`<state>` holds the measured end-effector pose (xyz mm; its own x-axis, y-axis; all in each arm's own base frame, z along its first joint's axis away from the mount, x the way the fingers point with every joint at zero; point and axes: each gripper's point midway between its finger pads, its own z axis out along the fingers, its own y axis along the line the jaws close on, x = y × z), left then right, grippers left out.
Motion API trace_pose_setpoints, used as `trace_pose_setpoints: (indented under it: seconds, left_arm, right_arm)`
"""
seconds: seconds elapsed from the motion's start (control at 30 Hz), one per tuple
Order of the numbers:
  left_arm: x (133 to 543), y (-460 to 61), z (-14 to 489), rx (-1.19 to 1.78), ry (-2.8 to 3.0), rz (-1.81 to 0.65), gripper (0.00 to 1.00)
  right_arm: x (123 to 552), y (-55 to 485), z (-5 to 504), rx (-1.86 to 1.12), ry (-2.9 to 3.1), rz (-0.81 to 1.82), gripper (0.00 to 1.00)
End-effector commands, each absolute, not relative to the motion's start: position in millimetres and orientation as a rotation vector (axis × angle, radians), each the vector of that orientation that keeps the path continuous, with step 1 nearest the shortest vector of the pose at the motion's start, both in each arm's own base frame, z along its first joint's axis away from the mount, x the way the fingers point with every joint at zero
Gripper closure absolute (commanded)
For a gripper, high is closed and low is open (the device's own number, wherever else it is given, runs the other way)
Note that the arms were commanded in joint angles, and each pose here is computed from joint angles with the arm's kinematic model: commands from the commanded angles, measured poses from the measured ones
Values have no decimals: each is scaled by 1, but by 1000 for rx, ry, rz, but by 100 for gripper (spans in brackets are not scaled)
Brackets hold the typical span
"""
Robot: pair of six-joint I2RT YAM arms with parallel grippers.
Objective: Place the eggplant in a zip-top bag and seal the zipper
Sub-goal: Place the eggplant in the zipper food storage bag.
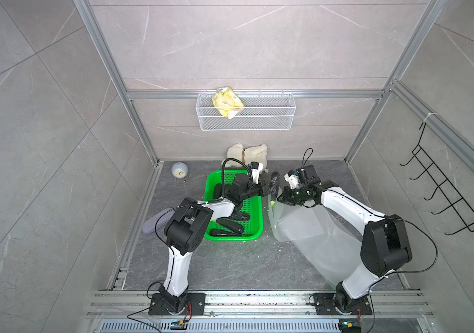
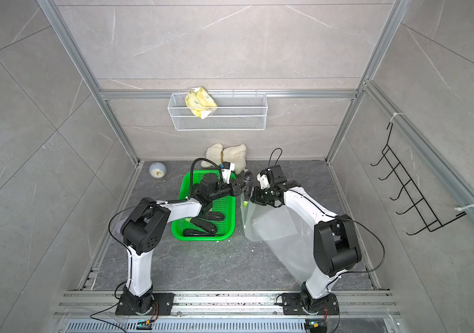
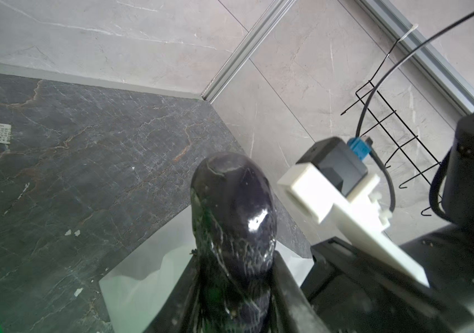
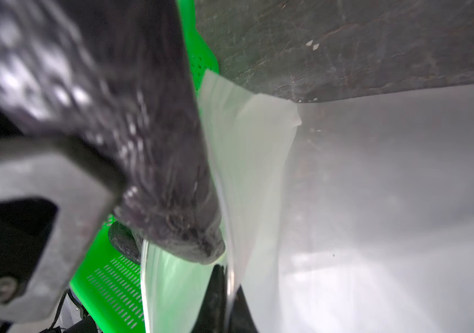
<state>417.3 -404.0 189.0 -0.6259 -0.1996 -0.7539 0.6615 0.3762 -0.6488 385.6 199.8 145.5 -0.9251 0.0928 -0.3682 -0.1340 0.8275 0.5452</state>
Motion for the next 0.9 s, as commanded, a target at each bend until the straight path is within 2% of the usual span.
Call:
trace_pose_setpoints:
  seconds: [0.0, 0.33, 0.5, 0.7, 0.87]
  left_arm:
    - [403, -404, 252, 509, 1602, -1386, 75]
    - [376, -416, 268, 674, 1557, -1519, 70]
    - [375, -419, 261, 718, 1620, -1483, 55]
    - [380, -420, 267, 707, 1639, -1452, 38]
    - [383, -415, 279, 697, 1657, -1400, 33]
  right_arm:
    - [388, 195, 173, -54, 2587, 815, 95]
    - [403, 176, 207, -31, 2529, 746, 96]
    - [410, 173, 229, -54, 2492, 736, 96]
    - [411, 173, 229, -53, 2492, 734, 96]
    - [411, 171, 224, -48, 2500, 711, 96]
